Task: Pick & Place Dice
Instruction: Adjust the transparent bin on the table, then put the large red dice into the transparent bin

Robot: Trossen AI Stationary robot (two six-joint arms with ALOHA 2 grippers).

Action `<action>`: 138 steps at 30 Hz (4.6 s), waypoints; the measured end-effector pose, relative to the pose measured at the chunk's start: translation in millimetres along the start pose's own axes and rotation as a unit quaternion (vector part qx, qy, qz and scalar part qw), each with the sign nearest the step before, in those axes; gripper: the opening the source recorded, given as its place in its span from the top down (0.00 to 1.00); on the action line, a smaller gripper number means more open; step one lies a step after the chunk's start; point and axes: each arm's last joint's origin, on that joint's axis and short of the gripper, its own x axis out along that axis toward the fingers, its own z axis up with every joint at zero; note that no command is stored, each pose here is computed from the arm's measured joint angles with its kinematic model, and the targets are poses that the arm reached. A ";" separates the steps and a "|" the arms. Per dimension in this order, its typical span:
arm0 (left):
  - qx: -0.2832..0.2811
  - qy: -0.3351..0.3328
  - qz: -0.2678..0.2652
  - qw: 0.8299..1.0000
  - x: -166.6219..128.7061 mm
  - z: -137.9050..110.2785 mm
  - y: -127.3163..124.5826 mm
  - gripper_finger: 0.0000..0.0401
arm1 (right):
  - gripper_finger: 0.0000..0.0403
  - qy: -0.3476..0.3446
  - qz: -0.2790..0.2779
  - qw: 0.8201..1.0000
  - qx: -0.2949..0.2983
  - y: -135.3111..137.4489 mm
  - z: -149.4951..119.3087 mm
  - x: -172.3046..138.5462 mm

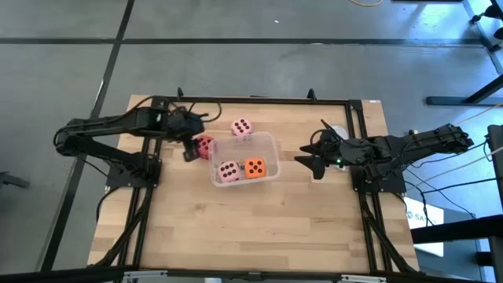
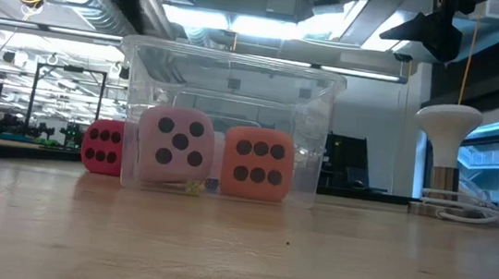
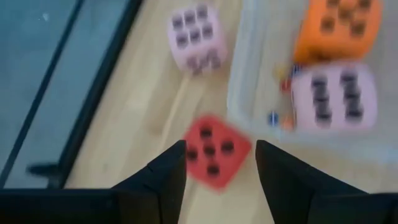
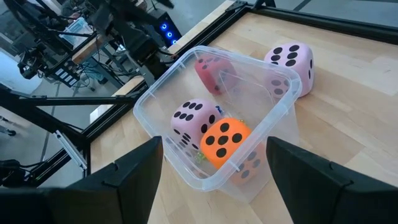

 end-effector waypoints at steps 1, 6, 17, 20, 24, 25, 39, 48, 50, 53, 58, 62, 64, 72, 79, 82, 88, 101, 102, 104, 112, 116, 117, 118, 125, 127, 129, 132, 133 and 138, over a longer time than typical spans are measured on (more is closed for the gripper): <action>0.003 0.014 0.000 1.000 -1.4 -6.1 -0.1 0.54 | 0.29 0.000 0.000 1.000 0.000 0.0 0.0 0.0; 0.019 0.032 -0.007 0.999 1.6 -33.9 -3.2 0.46 | 0.29 0.000 0.000 1.000 0.000 -0.1 0.0 0.0; 0.030 -0.008 -0.023 0.999 53.2 -68.0 -16.9 0.39 | 0.29 0.000 -0.001 1.000 0.003 -0.1 -0.1 0.0; 0.005 -0.021 -0.025 0.999 63.6 -71.3 -19.9 0.41 | 0.29 0.000 -0.001 1.000 0.013 -0.1 0.0 0.0; -0.010 -0.038 -0.020 0.999 69.7 -67.9 -21.9 0.46 | 0.29 -0.001 -0.002 1.000 0.017 -0.1 0.0 0.0; -0.007 -0.044 -0.027 0.999 70.8 -65.8 -23.0 0.47 | 0.29 -0.001 -0.002 1.000 0.017 -0.1 0.0 0.0; 0.010 -0.086 -0.078 0.993 96.0 -42.1 -37.7 0.76 | 0.29 -0.004 -0.004 0.999 0.034 -0.3 0.3 0.0; 0.017 -0.117 -0.086 0.989 106.3 -29.3 -43.4 0.82 | 0.29 -0.004 -0.004 0.999 0.045 -0.2 0.2 0.0; 0.041 -0.090 -0.082 0.992 102.1 -32.5 -41.5 0.81 | 0.29 -0.003 -0.003 0.999 0.047 -0.2 0.2 0.0; 0.060 -0.047 -0.068 0.995 89.4 -35.5 -36.2 0.79 | 0.29 -0.003 -0.003 0.999 0.047 -0.2 0.2 0.0; 0.077 -0.045 -0.078 0.993 64.9 -37.1 -28.8 0.72 | 0.29 -0.003 -0.003 0.999 0.044 -0.2 0.2 0.0; 0.088 -0.027 -0.102 0.991 64.3 -47.4 -29.7 0.61 | 0.29 -0.003 -0.003 0.999 0.043 -0.2 0.2 0.0; 0.097 -0.015 -0.098 0.990 66.0 -51.4 -29.4 0.55 | 0.29 -0.004 -0.003 0.999 0.042 -0.3 0.2 0.0; 0.109 -0.013 -0.024 0.994 70.2 -50.8 -26.2 0.30 | 0.29 -0.004 -0.004 1.000 0.030 -0.3 0.3 0.0; 0.114 0.007 -0.017 0.993 79.6 -49.5 -29.1 0.20 | 0.29 -0.004 -0.004 1.000 0.025 -0.3 0.3 0.0; 0.119 0.020 0.008 0.993 86.2 -48.8 -30.0 0.18 | 0.29 -0.004 -0.004 1.000 0.022 -0.3 0.3 0.0; 0.151 0.054 0.039 0.986 102.0 -48.1 -33.2 0.18 | 0.29 -0.004 -0.005 1.000 0.016 -0.3 0.2 0.0; 0.188 0.107 0.032 0.976 129.8 -48.1 -37.6 0.18 | 0.29 -0.004 -0.004 1.000 0.014 -0.3 0.2 0.0; 0.185 0.109 0.038 0.976 132.3 -47.5 -36.6 0.18 | 0.29 -0.004 -0.004 1.000 0.014 -0.3 0.2 0.0; 0.179 0.116 0.043 0.976 137.7 -47.1 -34.7 0.18 | 0.29 -0.004 -0.004 1.000 0.014 -0.3 0.2 0.0; 0.197 0.170 0.053 0.964 166.2 -57.0 -33.9 0.18 | 0.29 -0.004 -0.004 1.000 0.015 -0.3 0.2 0.0; 0.192 0.192 0.043 0.962 180.5 -68.6 -38.1 0.18 | 0.29 -0.004 -0.004 1.000 0.015 -0.3 0.2 0.0; 0.188 0.194 0.043 0.962 183.5 -70.3 -38.9 0.19 | 0.29 -0.004 -0.004 1.000 0.015 -0.3 0.2 0.0; 0.185 0.199 0.045 0.961 185.4 -71.5 -39.2 0.20 | 0.29 -0.004 -0.004 1.000 0.015 -0.3 0.2 0.0; 0.167 0.210 0.056 0.962 190.6 -74.1 -40.6 0.39 | 0.29 -0.007 -0.007 1.000 0.016 -0.5 0.4 0.0; 0.154 0.206 0.061 0.964 190.6 -73.4 -40.5 0.47 | 0.29 -0.009 -0.009 1.000 0.016 -0.6 0.5 0.0; 0.143 0.205 0.066 0.966 190.7 -73.4 -40.4 0.56 | 0.29 -0.009 -0.010 1.000 0.016 -0.6 0.5 0.0; 0.133 0.202 0.069 0.968 190.9 -73.3 -40.4 0.60 | 0.29 -0.009 -0.010 1.000 0.016 -0.6 0.5 0.0; 0.133 0.202 0.069 0.968 190.9 -73.3 -40.5 0.60 | 0.29 -0.009 -0.010 1.000 0.016 -0.6 0.5 0.0; 0.108 0.199 0.074 0.971 191.0 -73.1 -40.5 0.60 | 0.29 -0.009 -0.010 1.000 0.016 -0.6 0.5 0.0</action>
